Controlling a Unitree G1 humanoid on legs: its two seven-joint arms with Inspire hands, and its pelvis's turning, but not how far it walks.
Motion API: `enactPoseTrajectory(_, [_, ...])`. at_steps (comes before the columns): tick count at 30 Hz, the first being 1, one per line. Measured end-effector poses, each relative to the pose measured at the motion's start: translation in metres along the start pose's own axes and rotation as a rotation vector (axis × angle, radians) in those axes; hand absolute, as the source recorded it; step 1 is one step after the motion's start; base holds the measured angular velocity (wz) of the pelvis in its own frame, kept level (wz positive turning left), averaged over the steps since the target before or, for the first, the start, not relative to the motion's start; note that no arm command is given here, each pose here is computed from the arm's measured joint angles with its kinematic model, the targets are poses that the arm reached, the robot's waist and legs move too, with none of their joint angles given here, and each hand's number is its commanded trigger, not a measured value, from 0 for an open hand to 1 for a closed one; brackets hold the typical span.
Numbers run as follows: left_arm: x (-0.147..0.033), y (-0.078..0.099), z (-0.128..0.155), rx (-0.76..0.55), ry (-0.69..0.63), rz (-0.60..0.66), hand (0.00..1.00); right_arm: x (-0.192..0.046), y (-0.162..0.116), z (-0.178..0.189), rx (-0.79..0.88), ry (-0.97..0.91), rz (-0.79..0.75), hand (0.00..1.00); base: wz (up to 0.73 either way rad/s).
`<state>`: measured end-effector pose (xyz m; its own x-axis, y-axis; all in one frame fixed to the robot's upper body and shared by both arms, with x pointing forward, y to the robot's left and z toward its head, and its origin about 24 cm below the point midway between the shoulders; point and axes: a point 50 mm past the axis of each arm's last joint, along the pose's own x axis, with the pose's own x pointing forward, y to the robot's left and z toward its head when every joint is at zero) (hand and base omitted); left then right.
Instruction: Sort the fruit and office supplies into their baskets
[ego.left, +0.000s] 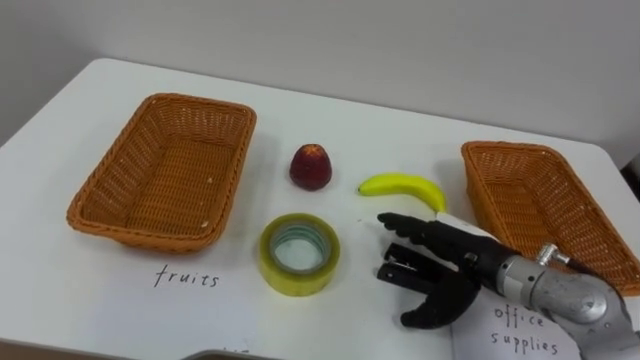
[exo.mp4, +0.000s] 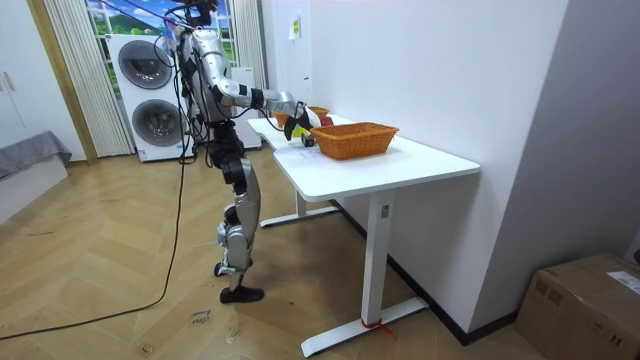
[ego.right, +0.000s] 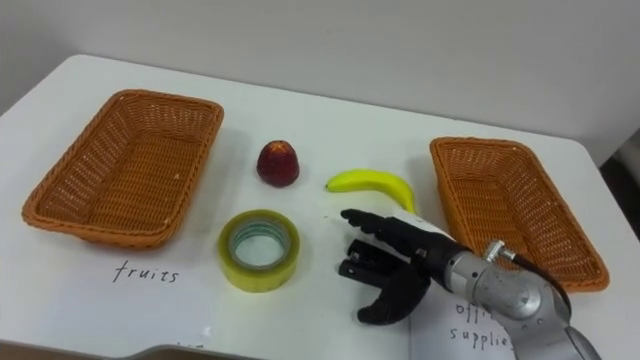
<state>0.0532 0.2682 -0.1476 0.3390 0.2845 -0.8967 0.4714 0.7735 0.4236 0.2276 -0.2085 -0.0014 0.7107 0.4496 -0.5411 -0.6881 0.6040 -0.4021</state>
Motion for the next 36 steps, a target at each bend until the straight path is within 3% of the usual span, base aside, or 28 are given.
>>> enactPoseTrajectory(12, [0.0,-0.001,-0.004,-0.015,0.034,0.001,0.0,0.003,0.001,-0.001,-0.164,0.091,-0.067,0.0,0.05])
enactPoseTrajectory(36, [-0.001,0.003,0.002,-0.037,0.065,0.022,0.0,0.003,-0.003,0.011,-0.243,0.202,-0.091,0.0,0.0])
